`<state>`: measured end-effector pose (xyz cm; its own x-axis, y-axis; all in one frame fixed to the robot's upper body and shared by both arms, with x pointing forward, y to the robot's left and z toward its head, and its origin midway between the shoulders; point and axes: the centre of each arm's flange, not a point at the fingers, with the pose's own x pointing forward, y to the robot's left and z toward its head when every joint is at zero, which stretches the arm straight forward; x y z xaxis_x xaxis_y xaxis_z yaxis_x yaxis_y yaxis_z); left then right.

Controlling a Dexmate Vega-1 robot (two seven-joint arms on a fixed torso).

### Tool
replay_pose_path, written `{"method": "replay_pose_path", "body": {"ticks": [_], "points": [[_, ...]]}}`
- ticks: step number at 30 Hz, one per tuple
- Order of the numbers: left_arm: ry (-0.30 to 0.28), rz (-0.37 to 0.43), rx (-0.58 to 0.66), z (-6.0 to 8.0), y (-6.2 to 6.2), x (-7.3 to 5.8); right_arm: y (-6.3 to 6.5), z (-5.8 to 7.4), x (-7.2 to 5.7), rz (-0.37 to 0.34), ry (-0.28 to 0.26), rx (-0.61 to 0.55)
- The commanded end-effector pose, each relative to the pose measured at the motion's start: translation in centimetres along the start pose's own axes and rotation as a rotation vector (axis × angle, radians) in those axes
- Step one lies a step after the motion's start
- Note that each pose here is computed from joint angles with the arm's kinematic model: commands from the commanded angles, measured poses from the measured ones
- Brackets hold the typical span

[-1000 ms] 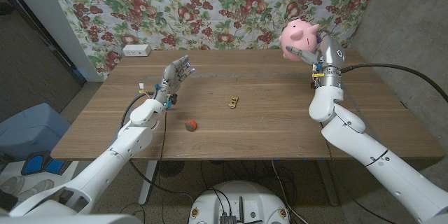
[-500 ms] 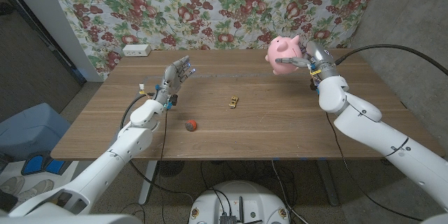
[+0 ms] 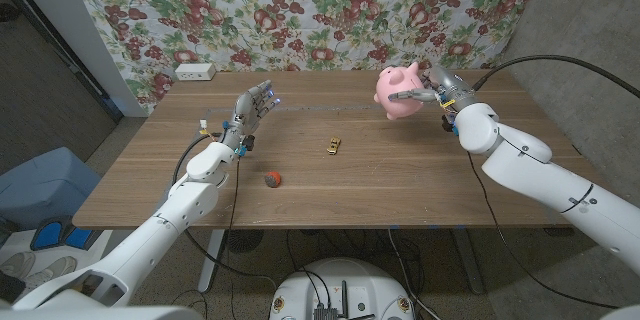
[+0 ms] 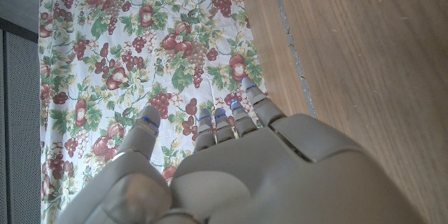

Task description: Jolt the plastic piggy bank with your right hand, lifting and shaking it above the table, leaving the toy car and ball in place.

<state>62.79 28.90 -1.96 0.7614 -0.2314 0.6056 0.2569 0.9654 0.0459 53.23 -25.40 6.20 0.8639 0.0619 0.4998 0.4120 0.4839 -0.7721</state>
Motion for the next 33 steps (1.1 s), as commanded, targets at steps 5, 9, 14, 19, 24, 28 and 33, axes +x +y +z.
{"method": "replay_pose_path", "body": {"ticks": [5, 9, 14, 19, 24, 28, 33], "points": [[0.002, 0.000, -0.001, -0.1, -0.1, 0.3, 0.0, -0.4, -0.7, -0.190, -0.001, 0.024], [0.001, 0.003, 0.000, -0.1, 0.0, 0.4, 0.0, -0.6, -1.1, -0.303, 0.002, 0.038], [0.002, 0.004, 0.001, -0.1, 0.0, 0.5, 0.2, -0.9, -1.6, -0.459, 0.026, 0.065], [0.002, 0.005, 0.001, -0.1, 0.1, 0.6, 0.4, -1.3, -1.9, -0.565, 0.065, 0.093], [0.002, 0.004, 0.001, -0.1, 0.1, 0.8, 0.5, -1.5, -2.3, -0.673, 0.099, 0.121], [0.001, 0.005, 0.003, 0.0, 0.2, 0.9, 0.6, -1.6, -2.6, -0.742, 0.125, 0.151], [-0.001, 0.008, 0.005, 0.0, 0.2, 0.8, 0.6, -1.6, -2.7, -0.786, 0.141, 0.167]]}}
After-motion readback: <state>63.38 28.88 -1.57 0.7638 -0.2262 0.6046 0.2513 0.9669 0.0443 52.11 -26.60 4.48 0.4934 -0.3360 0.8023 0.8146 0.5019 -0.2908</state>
